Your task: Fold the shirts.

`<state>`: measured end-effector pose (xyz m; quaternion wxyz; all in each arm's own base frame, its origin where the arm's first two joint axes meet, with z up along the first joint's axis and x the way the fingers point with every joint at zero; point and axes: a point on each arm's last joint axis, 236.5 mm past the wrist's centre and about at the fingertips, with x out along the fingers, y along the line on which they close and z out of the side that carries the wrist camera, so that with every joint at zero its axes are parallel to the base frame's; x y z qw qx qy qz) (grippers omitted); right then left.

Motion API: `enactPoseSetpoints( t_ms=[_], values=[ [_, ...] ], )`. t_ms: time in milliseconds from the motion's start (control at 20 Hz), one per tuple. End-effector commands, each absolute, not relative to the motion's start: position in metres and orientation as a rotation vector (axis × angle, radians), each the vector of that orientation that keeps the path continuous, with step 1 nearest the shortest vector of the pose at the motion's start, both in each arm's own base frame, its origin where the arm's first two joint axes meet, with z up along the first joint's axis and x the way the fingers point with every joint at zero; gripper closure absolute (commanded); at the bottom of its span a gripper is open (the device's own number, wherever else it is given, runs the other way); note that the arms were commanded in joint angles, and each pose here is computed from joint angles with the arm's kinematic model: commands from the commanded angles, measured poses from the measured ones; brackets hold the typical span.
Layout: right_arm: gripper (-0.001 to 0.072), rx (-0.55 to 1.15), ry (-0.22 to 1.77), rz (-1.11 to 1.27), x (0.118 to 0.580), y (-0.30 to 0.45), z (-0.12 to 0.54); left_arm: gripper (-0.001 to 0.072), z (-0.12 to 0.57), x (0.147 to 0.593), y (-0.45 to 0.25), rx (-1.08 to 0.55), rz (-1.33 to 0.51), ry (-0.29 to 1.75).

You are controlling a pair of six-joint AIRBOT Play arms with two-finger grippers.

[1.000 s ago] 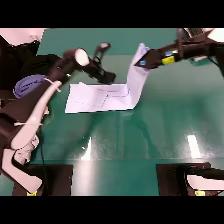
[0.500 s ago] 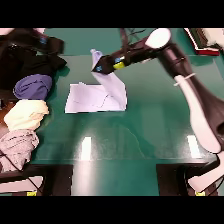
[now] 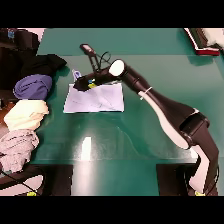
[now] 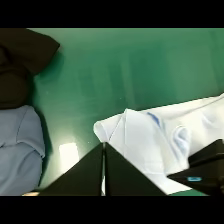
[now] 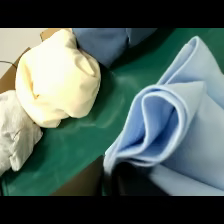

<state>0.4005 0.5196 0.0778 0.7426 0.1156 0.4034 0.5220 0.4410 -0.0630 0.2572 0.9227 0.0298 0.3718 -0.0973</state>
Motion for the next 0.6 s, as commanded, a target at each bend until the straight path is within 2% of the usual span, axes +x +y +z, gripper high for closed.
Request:
enactPoseSetpoints(
  t_ms=[0, 50, 250, 400, 550],
  values=[
    [0.0244, 0.271, 0.799, 1.127, 0.398, 0.553, 0.071, 0.0682, 0.254, 0.434, -0.061, 0.061, -0.198, 0.791],
    [0.0137, 0.252, 0.779, 1.15, 0.391, 0.559, 0.077, 0.0682, 0.253, 0.433, -0.061, 0.062, -0.199, 0.8],
    [0.0137, 0.086, 0.744, 1.188, 0.389, 0.522, 0.107, 0.0682, 0.247, 0.426, -0.06, 0.066, -0.201, 0.838],
    [0.0138, -0.049, 0.894, 1.096, 0.401, 0.435, 0.083, 0.0682, 0.242, 0.424, -0.06, 0.067, -0.202, 0.859],
    [0.0138, 0.001, 1.087, 0.983, 0.402, 0.346, 0.047, 0.0681, 0.225, 0.424, -0.067, 0.05, -0.225, 0.899]
  ],
)
